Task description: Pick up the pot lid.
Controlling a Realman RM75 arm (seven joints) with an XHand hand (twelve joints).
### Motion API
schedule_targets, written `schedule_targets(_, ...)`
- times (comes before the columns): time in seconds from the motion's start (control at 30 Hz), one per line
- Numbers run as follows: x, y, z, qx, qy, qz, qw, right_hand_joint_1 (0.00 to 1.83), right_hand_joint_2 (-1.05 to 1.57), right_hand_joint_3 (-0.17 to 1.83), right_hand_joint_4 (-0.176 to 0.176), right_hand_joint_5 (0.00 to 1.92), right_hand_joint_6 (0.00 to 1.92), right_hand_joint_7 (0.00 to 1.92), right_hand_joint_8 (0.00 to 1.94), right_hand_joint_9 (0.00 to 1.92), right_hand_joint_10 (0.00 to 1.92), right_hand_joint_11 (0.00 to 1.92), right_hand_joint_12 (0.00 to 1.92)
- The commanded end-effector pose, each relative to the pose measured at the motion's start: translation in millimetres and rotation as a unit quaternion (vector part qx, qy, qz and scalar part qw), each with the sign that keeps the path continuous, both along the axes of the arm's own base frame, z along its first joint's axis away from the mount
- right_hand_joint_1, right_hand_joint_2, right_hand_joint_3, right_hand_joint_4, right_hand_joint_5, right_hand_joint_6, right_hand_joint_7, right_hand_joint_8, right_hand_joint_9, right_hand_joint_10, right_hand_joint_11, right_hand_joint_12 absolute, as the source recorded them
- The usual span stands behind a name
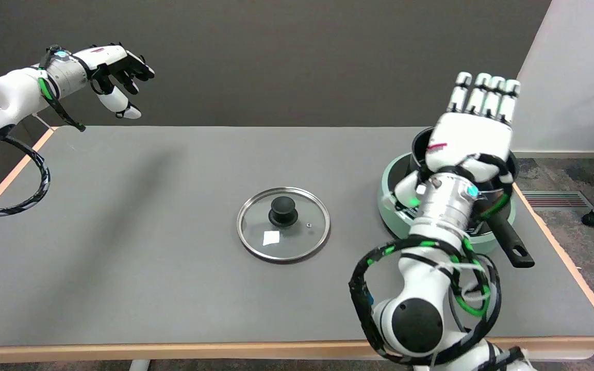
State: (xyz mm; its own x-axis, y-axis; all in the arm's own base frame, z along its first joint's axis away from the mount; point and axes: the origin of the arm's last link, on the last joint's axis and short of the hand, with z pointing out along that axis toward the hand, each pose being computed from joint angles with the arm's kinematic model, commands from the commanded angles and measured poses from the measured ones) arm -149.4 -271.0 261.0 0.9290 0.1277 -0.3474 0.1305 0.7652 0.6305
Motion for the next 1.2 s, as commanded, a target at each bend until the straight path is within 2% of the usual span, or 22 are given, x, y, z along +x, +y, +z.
schedule_targets(0.03,28,-61,-7,0.16,-0.059,0.033,0.985,0.94,-0.4,0.58,0.035,0.02,0.02,0.02,0.02,0.02,0.02,0.02,0.02)
schedule_targets(0.2,36,-75,-8,0.196,-0.081,0.032,0.977,0.95,-0.37,0.57,0.038,0.02,0.02,0.02,0.02,0.02,0.02,0.02,0.02)
schedule_targets(0.6,48,-109,-10,0.309,-0.17,0.025,0.935,0.97,-0.36,0.59,0.036,0.03,0.03,0.03,0.03,0.03,0.03,0.03,0.03)
schedule_targets(1.2,51,-116,-3,0.344,-0.2,0.028,0.917,0.98,-0.34,0.6,0.031,0.03,0.03,0.03,0.03,0.03,0.03,0.03,0.03)
